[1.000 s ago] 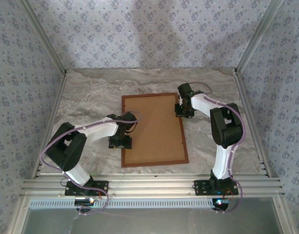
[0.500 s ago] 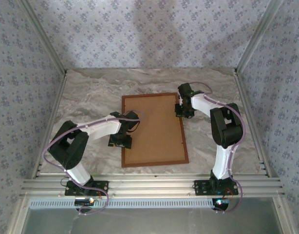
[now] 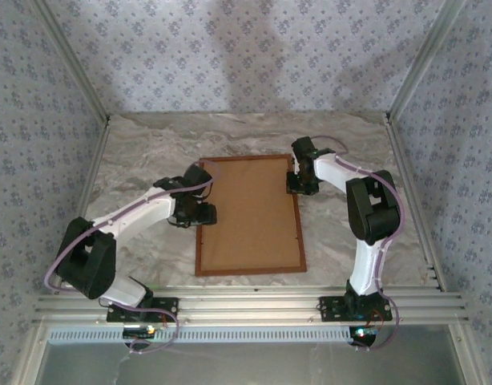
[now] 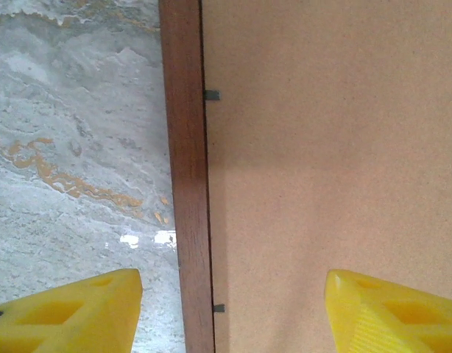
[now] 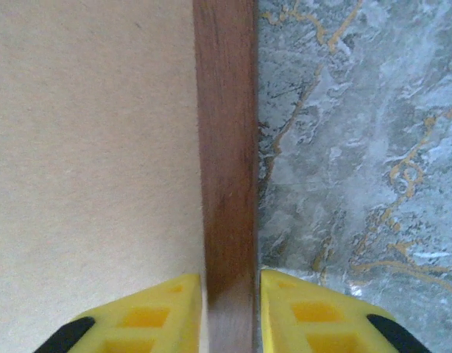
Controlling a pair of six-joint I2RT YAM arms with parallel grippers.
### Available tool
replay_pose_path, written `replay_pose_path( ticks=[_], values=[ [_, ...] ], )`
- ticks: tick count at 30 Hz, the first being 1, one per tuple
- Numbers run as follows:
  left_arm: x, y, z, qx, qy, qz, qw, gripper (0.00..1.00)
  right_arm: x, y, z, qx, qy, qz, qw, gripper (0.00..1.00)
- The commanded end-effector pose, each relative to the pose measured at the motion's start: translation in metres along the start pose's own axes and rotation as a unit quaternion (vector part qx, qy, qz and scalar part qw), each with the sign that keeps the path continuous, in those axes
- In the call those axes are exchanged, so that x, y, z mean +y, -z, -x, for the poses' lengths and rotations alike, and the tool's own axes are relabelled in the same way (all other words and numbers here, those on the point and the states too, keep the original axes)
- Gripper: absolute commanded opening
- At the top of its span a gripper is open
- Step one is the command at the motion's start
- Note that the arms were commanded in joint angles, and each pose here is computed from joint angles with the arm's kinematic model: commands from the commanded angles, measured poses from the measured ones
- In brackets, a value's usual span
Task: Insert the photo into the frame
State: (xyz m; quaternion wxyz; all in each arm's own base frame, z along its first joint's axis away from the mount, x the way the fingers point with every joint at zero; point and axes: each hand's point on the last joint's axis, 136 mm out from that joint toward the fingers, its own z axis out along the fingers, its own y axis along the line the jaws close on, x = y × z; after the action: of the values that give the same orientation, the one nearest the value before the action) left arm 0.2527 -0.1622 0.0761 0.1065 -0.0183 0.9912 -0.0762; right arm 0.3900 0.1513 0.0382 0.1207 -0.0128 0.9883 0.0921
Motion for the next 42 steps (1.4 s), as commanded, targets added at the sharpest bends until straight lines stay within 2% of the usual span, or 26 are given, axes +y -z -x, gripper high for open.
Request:
replay_pose_path(
  ticks=[1,4,7,12,17,24,31,38,42],
  values=[
    [0.006,-0.003,0.001,-0.006,0.03,-0.035,0.999,0.68,0.013,0.037,0.018,-0.046,0.009,0.025,0.999,0.41],
    [0.005,-0.007,0.01,-0.022,0.055,-0.082,0.995,0.68,0.015,0.05,0.015,-0.069,0.014,0.04,0.997,0.56],
    [0.007,-0.011,0.018,-0.035,0.071,-0.114,0.99,0.68,0.013,0.061,0.005,-0.082,0.019,0.044,0.995,0.64],
    [0.0,-0.018,0.031,-0.057,0.064,-0.147,0.985,0.69,0.006,0.06,-0.035,-0.056,0.018,0.038,0.998,0.71],
    [-0.001,-0.03,0.039,-0.067,0.071,-0.148,0.984,0.68,0.001,0.056,-0.08,-0.024,0.011,0.031,0.999,0.75],
    [0.004,-0.054,0.032,-0.039,0.085,-0.129,0.987,0.66,0.004,0.041,-0.131,0.018,-0.006,0.037,0.999,0.74],
    [-0.009,-0.061,0.044,-0.037,0.074,-0.136,0.987,0.65,0.017,0.025,-0.144,0.044,-0.008,0.06,0.997,0.72],
    [-0.047,-0.051,0.091,-0.065,0.041,-0.16,0.984,0.65,0.05,0.028,-0.141,0.043,-0.007,0.121,0.992,0.61],
    [-0.065,-0.047,0.126,-0.079,0.022,-0.165,0.983,0.65,0.062,0.03,-0.139,0.039,-0.003,0.131,0.991,0.6]
  ],
)
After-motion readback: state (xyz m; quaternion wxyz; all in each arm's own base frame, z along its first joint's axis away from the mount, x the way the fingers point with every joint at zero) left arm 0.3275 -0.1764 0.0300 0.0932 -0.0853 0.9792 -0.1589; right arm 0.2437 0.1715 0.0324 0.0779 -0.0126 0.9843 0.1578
